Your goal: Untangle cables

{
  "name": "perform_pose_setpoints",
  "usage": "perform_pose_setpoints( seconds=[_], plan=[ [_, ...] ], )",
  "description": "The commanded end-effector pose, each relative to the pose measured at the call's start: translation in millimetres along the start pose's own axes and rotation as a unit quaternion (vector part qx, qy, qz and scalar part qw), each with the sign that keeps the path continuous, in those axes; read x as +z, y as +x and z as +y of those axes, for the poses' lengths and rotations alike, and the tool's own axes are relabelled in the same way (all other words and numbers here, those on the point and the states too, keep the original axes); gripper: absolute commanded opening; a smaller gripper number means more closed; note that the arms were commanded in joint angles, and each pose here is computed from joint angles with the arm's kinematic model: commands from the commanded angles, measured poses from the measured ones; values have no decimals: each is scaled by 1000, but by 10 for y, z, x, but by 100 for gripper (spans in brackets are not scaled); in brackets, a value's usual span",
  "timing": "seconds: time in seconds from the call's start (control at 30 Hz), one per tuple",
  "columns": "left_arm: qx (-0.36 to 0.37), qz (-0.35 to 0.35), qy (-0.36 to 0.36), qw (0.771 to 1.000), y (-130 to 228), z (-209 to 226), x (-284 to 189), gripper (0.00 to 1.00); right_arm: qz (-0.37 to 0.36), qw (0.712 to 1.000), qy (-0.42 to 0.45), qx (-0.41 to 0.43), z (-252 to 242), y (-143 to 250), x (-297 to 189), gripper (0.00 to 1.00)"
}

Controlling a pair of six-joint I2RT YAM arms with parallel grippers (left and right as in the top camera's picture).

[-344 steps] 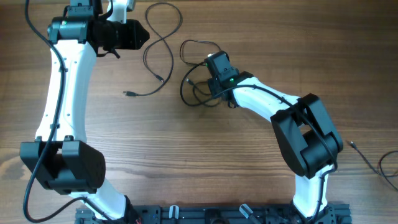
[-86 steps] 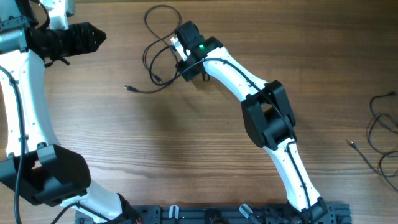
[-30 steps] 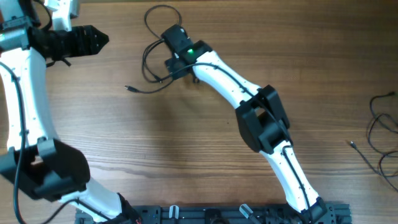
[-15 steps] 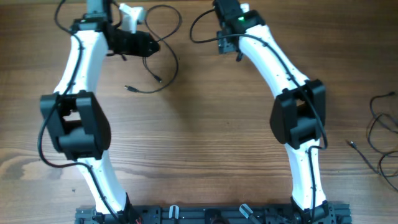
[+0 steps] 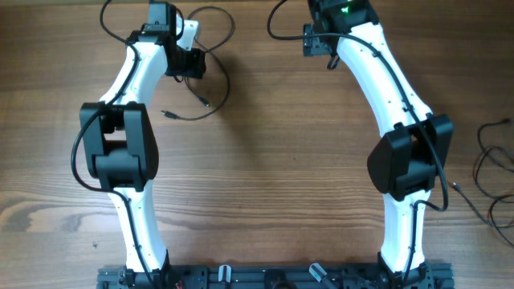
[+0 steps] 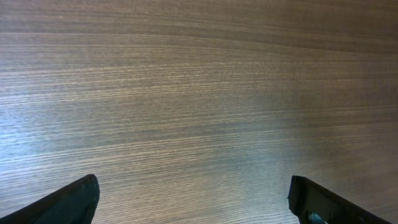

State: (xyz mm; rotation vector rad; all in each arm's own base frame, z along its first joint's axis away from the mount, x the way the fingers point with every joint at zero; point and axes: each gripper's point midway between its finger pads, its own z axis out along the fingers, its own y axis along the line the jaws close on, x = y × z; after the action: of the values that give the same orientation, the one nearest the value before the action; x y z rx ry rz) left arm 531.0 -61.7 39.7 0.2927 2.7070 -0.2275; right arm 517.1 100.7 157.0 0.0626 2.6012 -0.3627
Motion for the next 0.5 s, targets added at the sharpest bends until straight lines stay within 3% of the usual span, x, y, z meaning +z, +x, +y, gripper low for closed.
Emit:
perform_pose_setpoints(
  seconds=[0.0, 0.33, 0.43, 0.47],
  plan=[
    [-9, 9, -37, 999, 36, 169, 115, 55, -17, 999, -25, 12, 11, -95, -210, 100],
    [-15, 26, -47, 998, 146, 271, 289, 57, -16, 1000, -24, 11, 4, -89, -212, 100],
    [-19, 26, -49, 998, 152, 312, 281, 33, -16, 1000, -24, 11, 4, -89, -212, 100],
    [-20, 26, -49, 998, 156, 315, 282, 19, -16, 1000, -24, 11, 4, -90, -212, 100]
  ],
)
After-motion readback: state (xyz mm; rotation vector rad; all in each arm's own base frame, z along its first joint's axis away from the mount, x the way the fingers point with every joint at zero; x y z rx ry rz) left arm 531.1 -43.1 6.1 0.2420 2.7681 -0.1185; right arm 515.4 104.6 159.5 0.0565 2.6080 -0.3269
